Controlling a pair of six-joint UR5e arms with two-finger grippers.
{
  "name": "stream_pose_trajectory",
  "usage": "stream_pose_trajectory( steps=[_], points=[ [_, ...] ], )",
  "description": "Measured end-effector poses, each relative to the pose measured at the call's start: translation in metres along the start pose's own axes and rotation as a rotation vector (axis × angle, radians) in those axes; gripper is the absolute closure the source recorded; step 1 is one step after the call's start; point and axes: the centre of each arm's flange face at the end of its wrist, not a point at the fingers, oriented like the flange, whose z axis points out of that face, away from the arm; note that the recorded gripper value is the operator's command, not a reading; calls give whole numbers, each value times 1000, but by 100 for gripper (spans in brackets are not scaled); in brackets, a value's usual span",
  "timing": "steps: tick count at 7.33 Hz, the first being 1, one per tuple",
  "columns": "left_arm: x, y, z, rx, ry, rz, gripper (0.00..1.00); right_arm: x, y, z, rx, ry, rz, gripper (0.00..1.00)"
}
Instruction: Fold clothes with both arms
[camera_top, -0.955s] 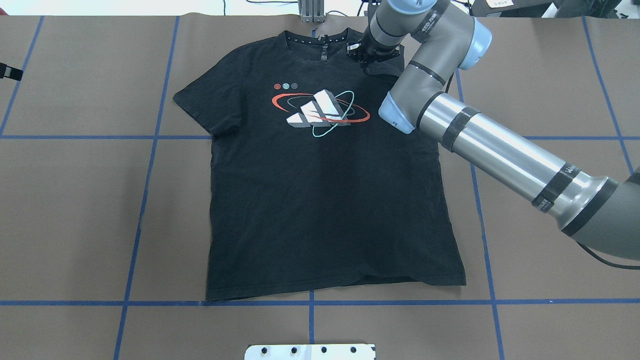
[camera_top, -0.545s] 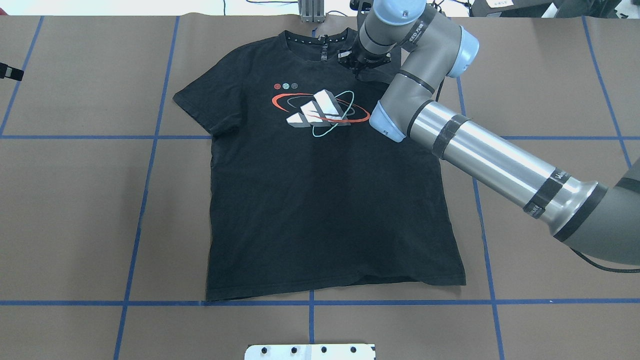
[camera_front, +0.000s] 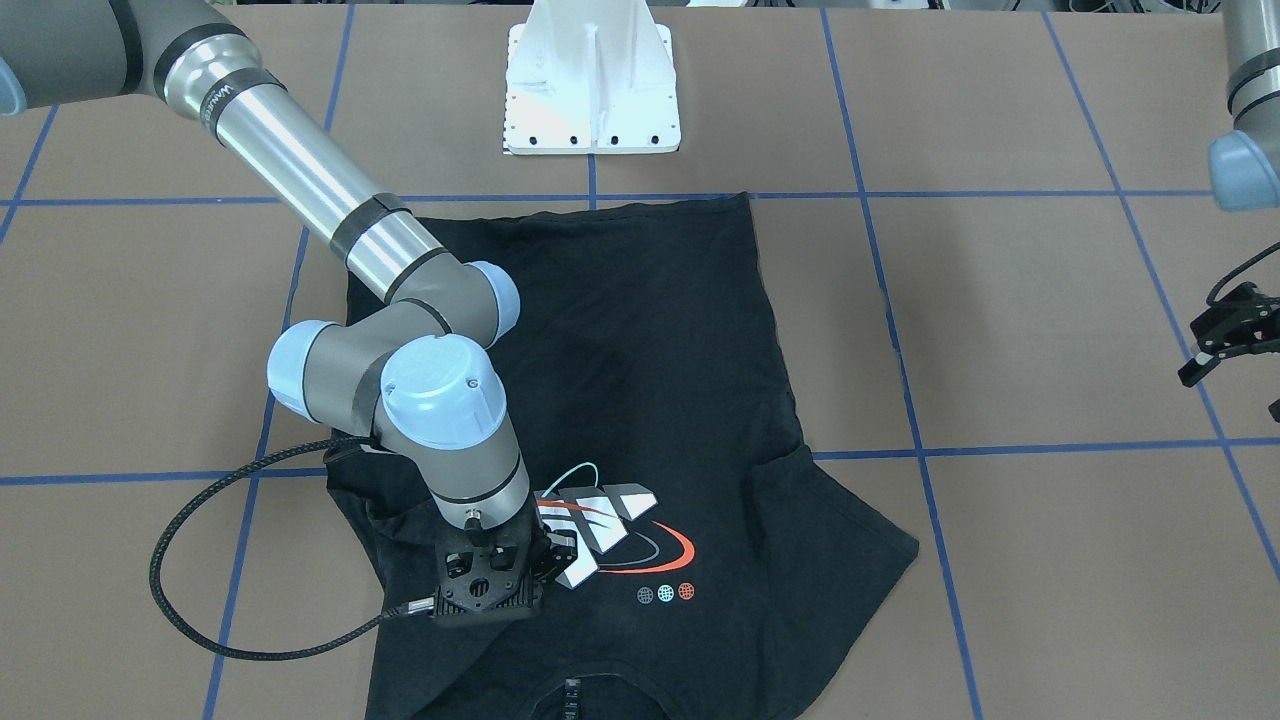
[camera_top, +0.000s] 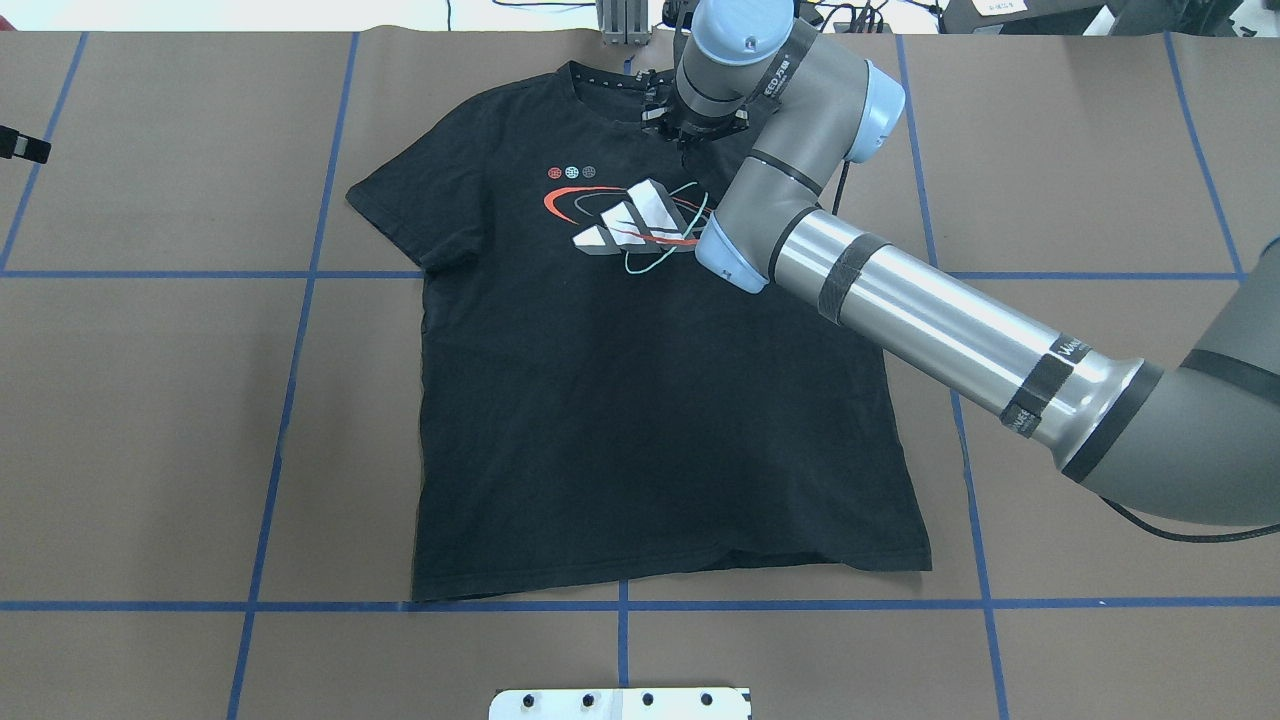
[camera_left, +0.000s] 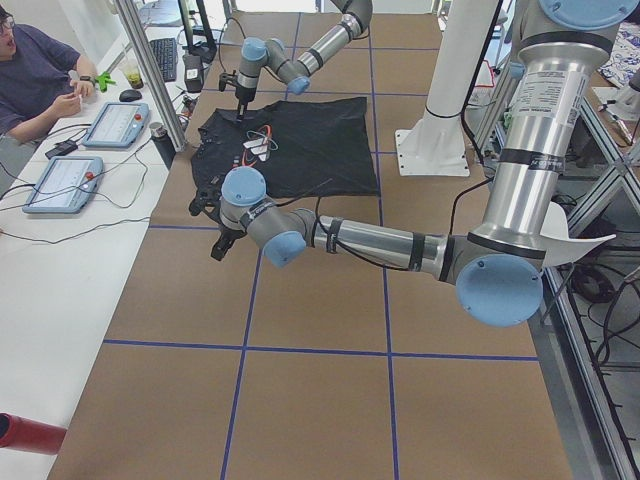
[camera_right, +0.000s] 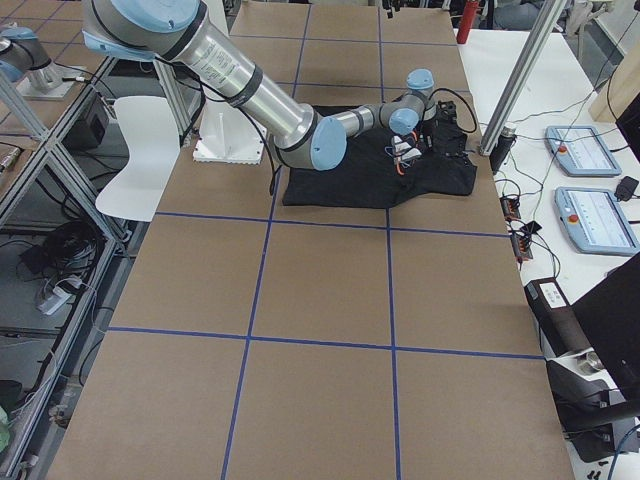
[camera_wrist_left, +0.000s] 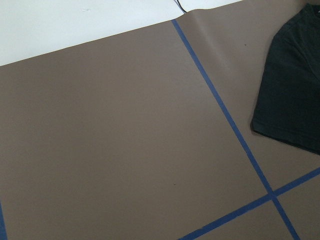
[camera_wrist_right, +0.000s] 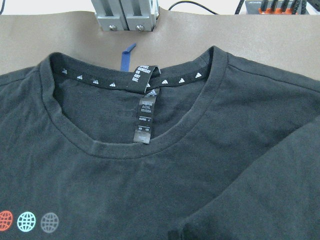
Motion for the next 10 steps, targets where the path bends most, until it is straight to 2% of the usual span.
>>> stream_pose_trajectory(
  steps=[3,4,6,7,9,10],
  points=[
    [5,-9,17,-16,6,-21,0,-1,1,1,9,10,12,0],
    [6,-19,24,-17,9,-49,0,-2,-2,-6,-5,18,17,0],
    [14,-38,44,1,23,-119,0,-6,-10,-45,-76,47,7,0],
    [27,-45,57,33,9,-168,0,4,-6,-64,-106,54,-23,0],
    [83,-65,114,112,-58,-280,0,64,18,-86,-130,49,-86,0],
    [114,-75,152,128,-82,-322,0,103,27,-98,-140,34,-106,0]
  ],
)
